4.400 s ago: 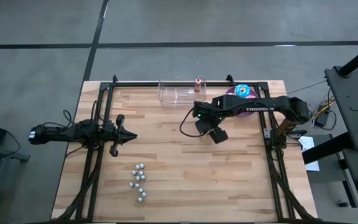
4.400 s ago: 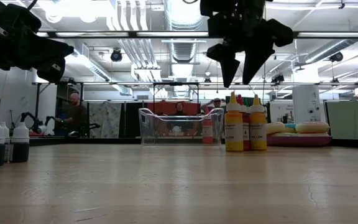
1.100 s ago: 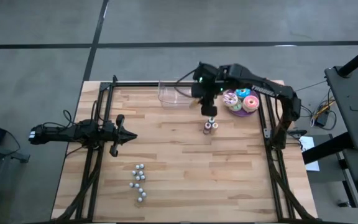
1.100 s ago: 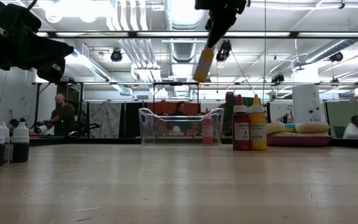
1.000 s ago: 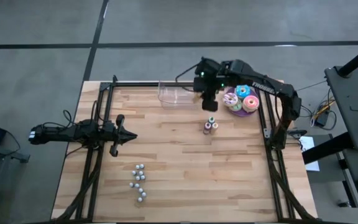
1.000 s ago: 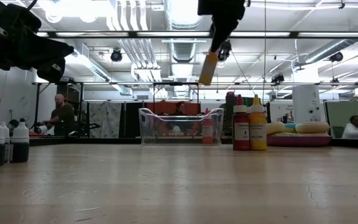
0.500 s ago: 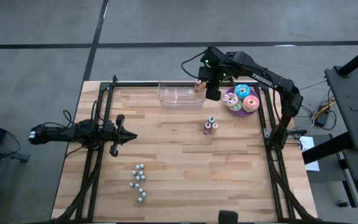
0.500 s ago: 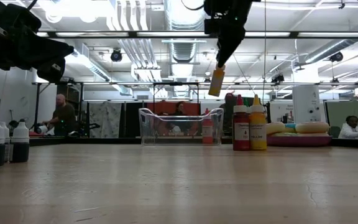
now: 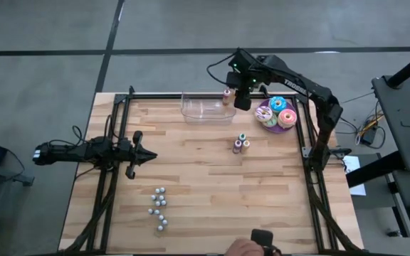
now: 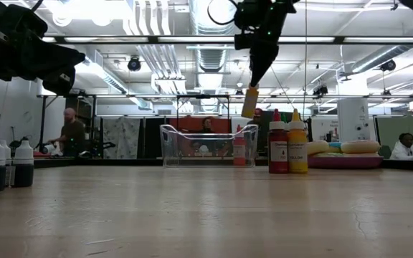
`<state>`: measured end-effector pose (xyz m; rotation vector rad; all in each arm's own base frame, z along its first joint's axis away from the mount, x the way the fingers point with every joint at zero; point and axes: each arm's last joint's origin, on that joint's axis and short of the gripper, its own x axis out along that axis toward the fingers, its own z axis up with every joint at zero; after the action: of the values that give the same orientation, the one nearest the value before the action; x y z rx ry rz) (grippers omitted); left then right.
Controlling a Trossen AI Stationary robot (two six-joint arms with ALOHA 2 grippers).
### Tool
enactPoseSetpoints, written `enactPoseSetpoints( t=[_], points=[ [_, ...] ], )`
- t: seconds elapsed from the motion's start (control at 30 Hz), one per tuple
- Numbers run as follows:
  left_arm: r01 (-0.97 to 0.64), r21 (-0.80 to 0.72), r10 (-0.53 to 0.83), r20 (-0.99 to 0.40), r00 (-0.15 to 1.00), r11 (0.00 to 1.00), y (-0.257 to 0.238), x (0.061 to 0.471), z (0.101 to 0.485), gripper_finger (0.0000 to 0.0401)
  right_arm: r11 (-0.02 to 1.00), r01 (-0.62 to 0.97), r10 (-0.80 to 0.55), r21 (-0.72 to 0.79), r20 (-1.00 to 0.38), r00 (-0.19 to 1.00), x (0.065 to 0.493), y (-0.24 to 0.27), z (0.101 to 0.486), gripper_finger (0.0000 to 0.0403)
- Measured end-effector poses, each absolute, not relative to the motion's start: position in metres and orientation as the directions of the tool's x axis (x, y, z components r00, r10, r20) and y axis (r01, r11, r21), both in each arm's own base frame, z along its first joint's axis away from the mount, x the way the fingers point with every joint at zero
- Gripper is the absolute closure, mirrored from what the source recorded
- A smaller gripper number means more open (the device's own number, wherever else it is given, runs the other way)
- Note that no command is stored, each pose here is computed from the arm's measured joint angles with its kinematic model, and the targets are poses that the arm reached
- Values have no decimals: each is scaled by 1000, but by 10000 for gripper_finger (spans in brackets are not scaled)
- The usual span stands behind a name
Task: Pick & Place food coloring
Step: Put the left large yellow food coloring bottle into the transparent bin
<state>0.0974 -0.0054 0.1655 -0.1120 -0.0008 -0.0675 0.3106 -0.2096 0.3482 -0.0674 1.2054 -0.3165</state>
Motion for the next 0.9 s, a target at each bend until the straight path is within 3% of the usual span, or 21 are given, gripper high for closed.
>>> enactPoseSetpoints(
  t=[0.47,0.9],
  points=[
    [68,-112,-67,8,998,991,-5,97,166,401,959,224,-230,-174,-940,251,349,-236,345,296],
    [68,-112,-67,11,998,991,-5,97,166,401,977,173,-156,-123,-969,191,354,-248,318,296]
  ],
)
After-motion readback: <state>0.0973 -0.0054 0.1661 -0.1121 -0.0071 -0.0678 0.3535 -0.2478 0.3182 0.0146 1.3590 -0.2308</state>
